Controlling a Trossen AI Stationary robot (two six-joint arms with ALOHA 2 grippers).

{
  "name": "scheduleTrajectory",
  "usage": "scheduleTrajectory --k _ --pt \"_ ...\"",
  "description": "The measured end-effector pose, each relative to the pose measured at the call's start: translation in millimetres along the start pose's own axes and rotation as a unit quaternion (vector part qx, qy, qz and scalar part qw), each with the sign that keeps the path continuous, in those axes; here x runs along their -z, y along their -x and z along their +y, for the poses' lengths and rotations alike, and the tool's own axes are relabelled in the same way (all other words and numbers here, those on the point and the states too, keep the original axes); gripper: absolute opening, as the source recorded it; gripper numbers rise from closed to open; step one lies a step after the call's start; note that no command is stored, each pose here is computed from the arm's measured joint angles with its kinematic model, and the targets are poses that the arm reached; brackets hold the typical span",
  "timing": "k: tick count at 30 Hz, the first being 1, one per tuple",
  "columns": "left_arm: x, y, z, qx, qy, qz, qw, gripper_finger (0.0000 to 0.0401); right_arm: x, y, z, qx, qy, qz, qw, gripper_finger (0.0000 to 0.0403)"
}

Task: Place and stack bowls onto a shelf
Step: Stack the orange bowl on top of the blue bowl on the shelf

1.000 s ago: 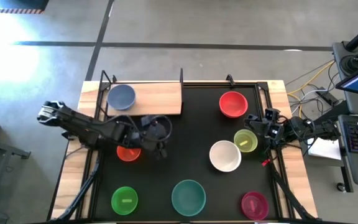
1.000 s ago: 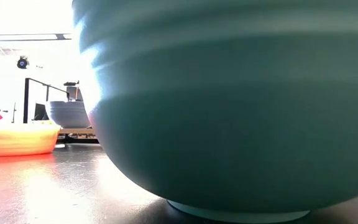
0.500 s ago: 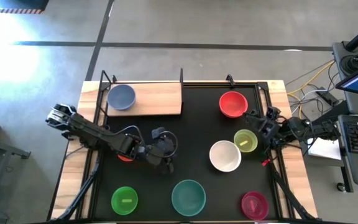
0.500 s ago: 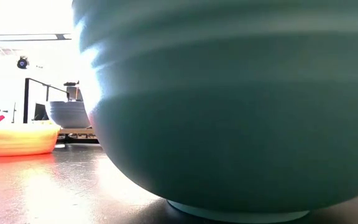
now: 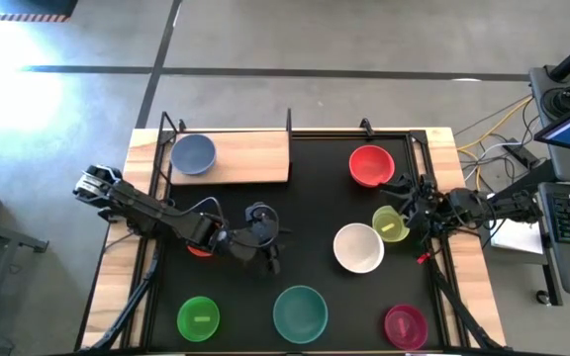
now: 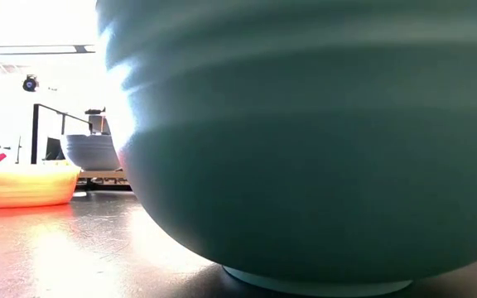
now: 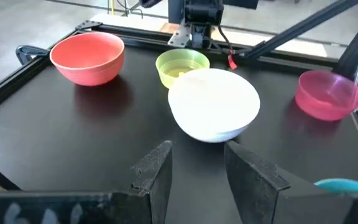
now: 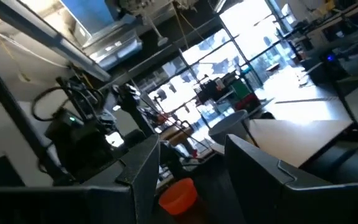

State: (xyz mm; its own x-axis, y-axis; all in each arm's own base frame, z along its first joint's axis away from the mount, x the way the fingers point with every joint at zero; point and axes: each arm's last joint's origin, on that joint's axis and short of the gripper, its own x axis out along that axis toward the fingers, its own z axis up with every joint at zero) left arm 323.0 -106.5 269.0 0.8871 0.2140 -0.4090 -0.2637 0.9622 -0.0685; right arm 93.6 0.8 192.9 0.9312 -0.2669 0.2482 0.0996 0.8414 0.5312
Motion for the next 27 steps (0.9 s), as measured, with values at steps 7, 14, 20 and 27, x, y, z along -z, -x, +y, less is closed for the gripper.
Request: scheduleTrajectory --k 7,14,20,27 --pt "-3 0 -1 0.004 0.009 -0.013 1.000 0.0130 -4 2 -5 0.135 0.027 0.055 0.989 0.0171" --pt "-6 1 -1 0.009 0.004 -0.025 1.000 0.0130 -2 3 -10 0.242 0.009 0.116 0.963 0.0171" --pt "-7 3 -1 0.010 -0.001 -0.027 1.000 0.0130 -2 -7 -7 0.275 0.002 0.136 0.952 0.0171" --pt "-12 7 0 0.011 -0.025 -0.037 0.999 0.0130 -4 -34 0 0.312 0.075 0.185 0.929 0.0171"
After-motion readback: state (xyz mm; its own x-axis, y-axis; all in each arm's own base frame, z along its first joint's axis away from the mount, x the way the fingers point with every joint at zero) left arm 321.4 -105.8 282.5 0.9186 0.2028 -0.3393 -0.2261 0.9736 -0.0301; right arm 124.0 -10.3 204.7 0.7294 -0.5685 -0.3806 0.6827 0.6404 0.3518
